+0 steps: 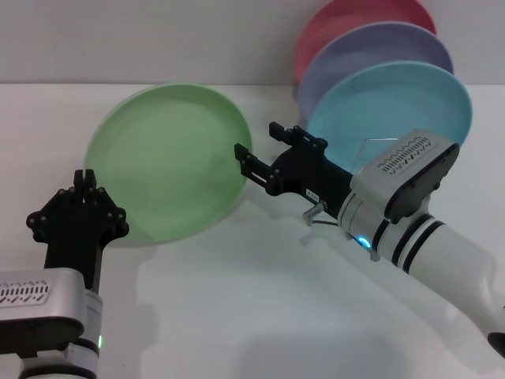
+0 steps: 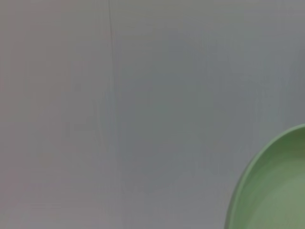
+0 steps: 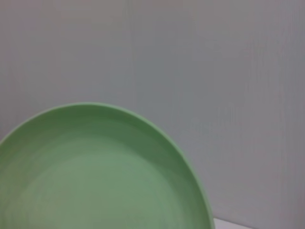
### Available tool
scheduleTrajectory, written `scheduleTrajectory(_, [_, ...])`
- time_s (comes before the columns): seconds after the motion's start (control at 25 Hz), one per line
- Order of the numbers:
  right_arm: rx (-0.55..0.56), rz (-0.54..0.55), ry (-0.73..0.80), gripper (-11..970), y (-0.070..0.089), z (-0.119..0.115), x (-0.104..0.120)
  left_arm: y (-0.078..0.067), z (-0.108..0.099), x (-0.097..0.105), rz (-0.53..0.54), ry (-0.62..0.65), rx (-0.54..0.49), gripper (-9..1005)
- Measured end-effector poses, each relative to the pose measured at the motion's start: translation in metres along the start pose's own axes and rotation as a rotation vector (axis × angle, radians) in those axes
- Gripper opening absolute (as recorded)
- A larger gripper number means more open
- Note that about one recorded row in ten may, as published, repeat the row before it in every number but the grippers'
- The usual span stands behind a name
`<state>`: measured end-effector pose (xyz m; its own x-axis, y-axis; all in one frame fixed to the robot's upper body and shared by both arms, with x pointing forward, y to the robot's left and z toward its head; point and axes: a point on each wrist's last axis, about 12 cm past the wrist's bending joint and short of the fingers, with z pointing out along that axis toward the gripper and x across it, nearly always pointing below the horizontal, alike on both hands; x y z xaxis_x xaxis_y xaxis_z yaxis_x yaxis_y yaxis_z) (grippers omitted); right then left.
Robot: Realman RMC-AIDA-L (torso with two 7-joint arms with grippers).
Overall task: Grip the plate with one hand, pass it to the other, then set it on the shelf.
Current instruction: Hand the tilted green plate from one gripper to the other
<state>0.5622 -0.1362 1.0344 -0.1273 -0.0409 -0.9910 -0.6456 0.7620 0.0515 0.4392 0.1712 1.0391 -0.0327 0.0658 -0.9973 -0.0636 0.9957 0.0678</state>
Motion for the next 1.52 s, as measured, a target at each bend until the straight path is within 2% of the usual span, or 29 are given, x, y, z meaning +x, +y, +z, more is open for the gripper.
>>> scheduleTrajectory(0.32, [-0.002, -0.002, -0.003, 693, 0.0002, 0.0013, -0.0012, -0.0007, 0.0000, -0.0006, -0.001, -0.002, 0.002, 70])
scheduleTrajectory(0.52, [-0.004, -0.002, -0.006, 528, 0.0005, 0.0028, -0.0027, -0.0006, 0.0007, -0.0006, 0.011, -0.004, 0.003, 71])
scheduleTrajectory(0.72, [-0.005, -0.002, -0.013, 315, 0.0010, 0.0052, -0.0051, -0.0004, 0.0006, -0.0002, 0.016, -0.001, 0.002, 71])
scheduleTrajectory(0.92, [-0.010, 0.002, -0.017, 282, 0.0029, 0.0069, -0.0066, 0.0007, 0.0006, 0.0010, 0.027, 0.012, -0.010, 72])
scheduleTrajectory(1.4, [-0.015, 0.002, 0.001, 270, 0.0050, 0.0099, -0.0062, -0.0002, 0.0015, 0.0001, 0.031, 0.011, -0.009, 74])
scheduleTrajectory(1.52, [-0.014, 0.002, 0.003, 214, 0.0048, 0.0100, -0.0061, -0.0003, 0.0015, 0.0001, 0.031, 0.011, -0.008, 75])
